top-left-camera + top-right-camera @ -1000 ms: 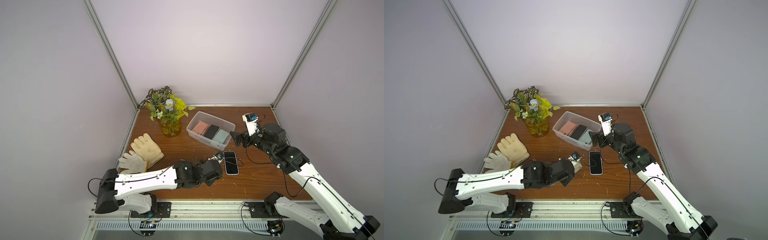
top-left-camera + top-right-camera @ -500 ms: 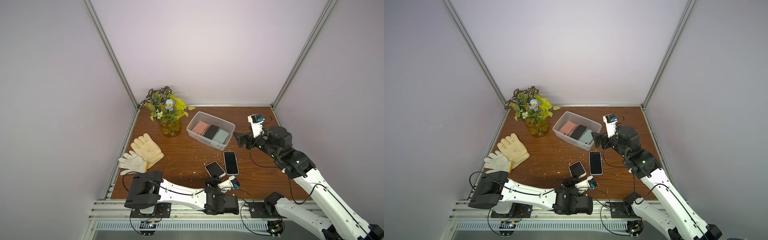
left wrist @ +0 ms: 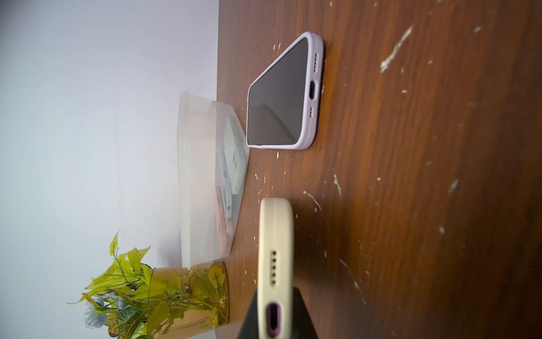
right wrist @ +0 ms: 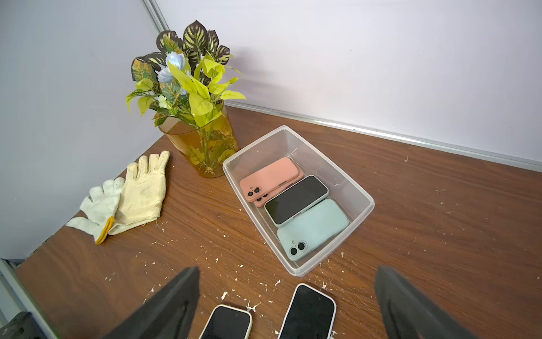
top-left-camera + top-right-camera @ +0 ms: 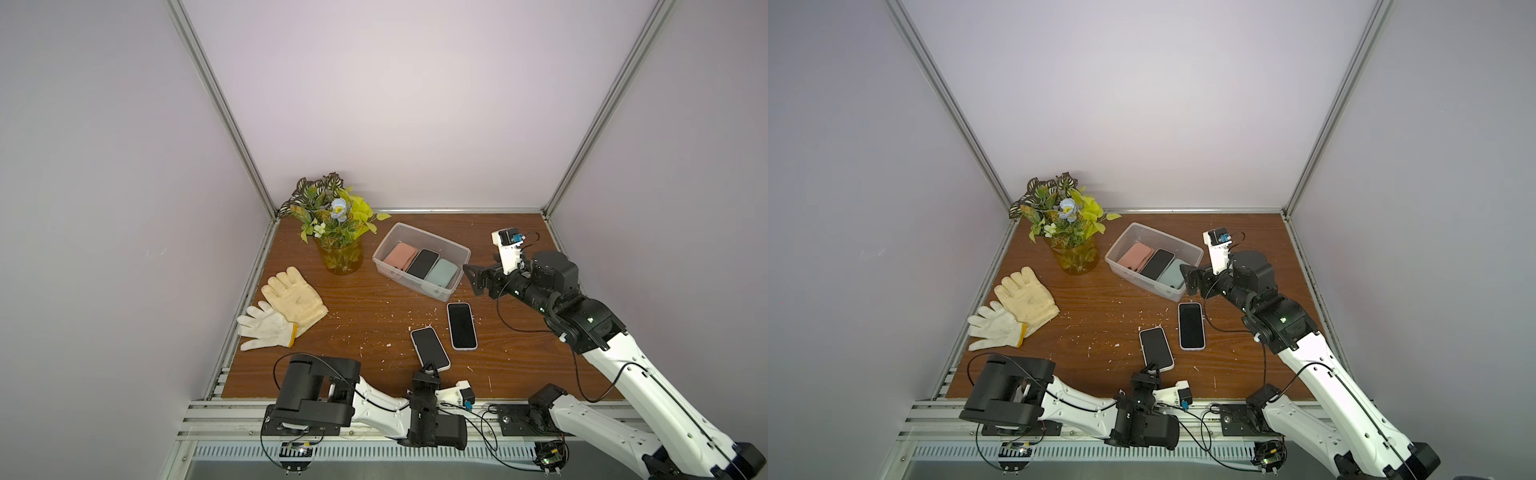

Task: Take the phone out of the storage box
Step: Place the phone at the center of the board.

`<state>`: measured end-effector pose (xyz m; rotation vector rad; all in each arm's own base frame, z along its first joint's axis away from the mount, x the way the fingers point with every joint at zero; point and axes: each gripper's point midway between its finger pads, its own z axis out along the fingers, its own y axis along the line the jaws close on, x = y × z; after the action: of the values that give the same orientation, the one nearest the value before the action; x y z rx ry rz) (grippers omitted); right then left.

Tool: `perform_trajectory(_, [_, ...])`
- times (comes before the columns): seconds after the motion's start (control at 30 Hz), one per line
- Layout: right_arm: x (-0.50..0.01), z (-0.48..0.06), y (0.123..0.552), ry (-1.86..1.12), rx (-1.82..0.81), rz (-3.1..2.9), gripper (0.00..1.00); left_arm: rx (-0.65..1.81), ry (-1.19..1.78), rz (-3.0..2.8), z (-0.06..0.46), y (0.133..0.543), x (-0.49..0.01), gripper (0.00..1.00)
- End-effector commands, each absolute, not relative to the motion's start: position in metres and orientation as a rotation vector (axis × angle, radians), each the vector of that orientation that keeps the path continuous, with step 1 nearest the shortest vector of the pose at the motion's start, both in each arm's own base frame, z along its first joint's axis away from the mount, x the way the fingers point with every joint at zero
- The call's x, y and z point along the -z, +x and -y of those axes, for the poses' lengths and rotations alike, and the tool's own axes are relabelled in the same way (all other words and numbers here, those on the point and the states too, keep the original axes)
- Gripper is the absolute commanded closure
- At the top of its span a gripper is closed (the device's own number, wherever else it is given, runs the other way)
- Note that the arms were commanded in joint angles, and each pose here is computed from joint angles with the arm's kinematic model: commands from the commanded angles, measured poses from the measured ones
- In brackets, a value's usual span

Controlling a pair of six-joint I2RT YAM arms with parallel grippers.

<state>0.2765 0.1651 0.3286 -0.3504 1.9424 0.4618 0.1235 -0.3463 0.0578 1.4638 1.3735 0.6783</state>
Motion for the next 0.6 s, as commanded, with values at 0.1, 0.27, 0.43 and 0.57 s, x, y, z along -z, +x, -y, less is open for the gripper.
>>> perform_trajectory(0.1, [-0.327,-0.165,0.273,-0.334,-0.496,-1.926,0.01,-0.57,1.567,-1.416,0.355,0.13,-0.021,1.0])
perform_trajectory(0.27, [-0.318,-0.165,0.274,-0.334,-0.494,-1.941,0.01,-0.583,1.602,-1.403,0.349,0.147,-0.015,1.0])
perform_trajectory(0.43, [-0.315,-0.169,0.277,-0.335,-0.504,-1.948,0.01,-0.586,1.6,-1.467,0.336,0.164,-0.007,0.87])
perform_trajectory(0.57, [-0.314,-0.173,0.28,-0.339,-0.524,-1.948,0.01,-0.611,1.593,-1.491,0.33,0.166,-0.005,0.48])
